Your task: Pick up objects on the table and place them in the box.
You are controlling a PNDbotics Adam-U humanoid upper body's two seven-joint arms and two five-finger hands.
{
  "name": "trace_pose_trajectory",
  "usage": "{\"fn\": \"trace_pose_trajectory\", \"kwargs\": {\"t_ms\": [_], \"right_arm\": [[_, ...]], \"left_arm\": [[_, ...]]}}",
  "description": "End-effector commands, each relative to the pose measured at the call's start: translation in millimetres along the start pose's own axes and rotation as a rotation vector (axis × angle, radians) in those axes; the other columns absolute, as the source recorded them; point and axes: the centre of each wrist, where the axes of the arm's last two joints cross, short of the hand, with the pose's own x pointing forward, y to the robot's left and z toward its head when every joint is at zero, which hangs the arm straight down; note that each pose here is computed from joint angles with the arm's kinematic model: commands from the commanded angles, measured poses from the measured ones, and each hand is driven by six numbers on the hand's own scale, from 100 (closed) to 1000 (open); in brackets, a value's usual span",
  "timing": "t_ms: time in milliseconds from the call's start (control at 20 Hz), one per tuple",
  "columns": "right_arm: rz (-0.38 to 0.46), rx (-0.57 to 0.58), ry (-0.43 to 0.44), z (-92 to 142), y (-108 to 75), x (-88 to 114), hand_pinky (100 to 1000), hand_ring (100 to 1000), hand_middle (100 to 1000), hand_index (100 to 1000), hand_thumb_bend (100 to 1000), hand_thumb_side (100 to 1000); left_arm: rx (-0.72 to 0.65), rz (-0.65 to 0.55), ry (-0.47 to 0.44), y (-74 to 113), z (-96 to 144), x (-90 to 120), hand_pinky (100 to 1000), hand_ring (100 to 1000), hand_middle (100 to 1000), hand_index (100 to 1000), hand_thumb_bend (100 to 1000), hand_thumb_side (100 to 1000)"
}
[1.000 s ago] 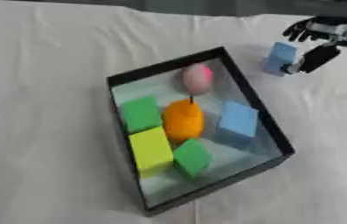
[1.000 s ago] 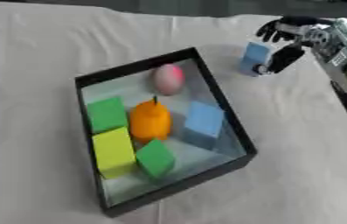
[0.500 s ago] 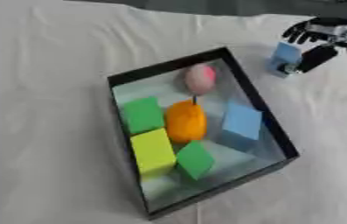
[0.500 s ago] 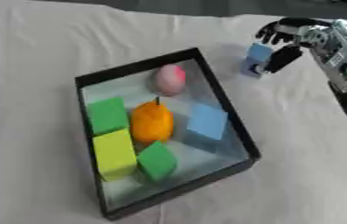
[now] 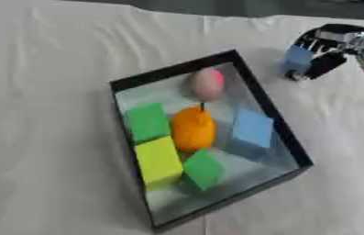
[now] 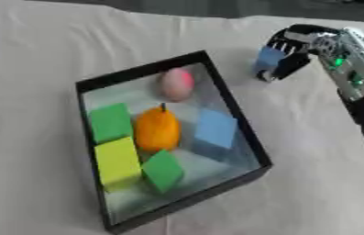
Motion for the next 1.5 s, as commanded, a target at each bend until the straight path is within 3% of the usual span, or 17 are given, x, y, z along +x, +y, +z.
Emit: {"fn": "trace_pose_trajectory", "kwargs": {"t_ms": [50,200,450,550,650,750,850,950,1150,1350,1450,1500], "right_arm": [[-0.007,-0.082,0.003,6,-16.8,0,797,621,590,750,435,359],[-0.042,-0.178,-0.035,14,-25.5,7,749,534,517,685,433,327],[-0.079,-0.346,-0.181,48,-53.2,33,741,503,493,665,429,243],[-0.066,-0.404,-0.294,78,-67.0,54,741,502,493,665,428,239],[-0.014,-0.437,-0.429,120,-73.3,81,748,518,507,676,433,301],[0.063,-0.439,-0.561,165,-69.8,110,750,533,519,681,439,374],[0.134,-0.392,-0.674,185,-64.6,129,752,548,530,687,442,445],[0.202,-0.329,-0.772,189,-59.7,143,752,556,536,690,443,481],[0.270,-0.198,-0.896,185,-46.0,169,751,565,534,695,444,466],[0.325,-0.058,-0.931,179,-26.9,191,748,573,540,695,445,464],[0.324,-0.019,-0.929,177,-18.4,198,746,571,537,693,445,438],[0.320,-0.005,-0.925,176,-14.9,201,745,571,533,693,529,278]], "left_arm": [[-0.017,-0.015,-0.032,1.4,-4,9,617,741,708,791,390,705],[-0.016,-0.019,-0.030,2.4,-3,8,617,741,708,791,388,704],[-0.005,-0.027,-0.019,5.8,-1,6,618,741,708,790,387,702],[0.003,-0.035,-0.012,8.4,1,4,618,741,708,790,387,701],[0.013,-0.040,-0.005,10.8,2,3,619,741,708,790,388,700],[0.018,-0.043,-0.002,12.1,3,2,619,742,709,790,388,699],[0.017,-0.043,-0.001,12.4,3,2,620,742,709,791,389,697],[0.013,-0.043,0.002,12.4,4,1,620,742,709,790,389,697],[0.008,-0.041,0.009,11.8,5,1,619,742,709,791,391,697],[0.007,-0.039,0.012,11.5,5,0,618,742,709,791,390,697],[0.005,-0.037,0.014,10.9,5,0,618,741,709,790,391,697],[0.005,-0.036,0.016,10.7,5,0,618,741,709,791,391,697]]}}
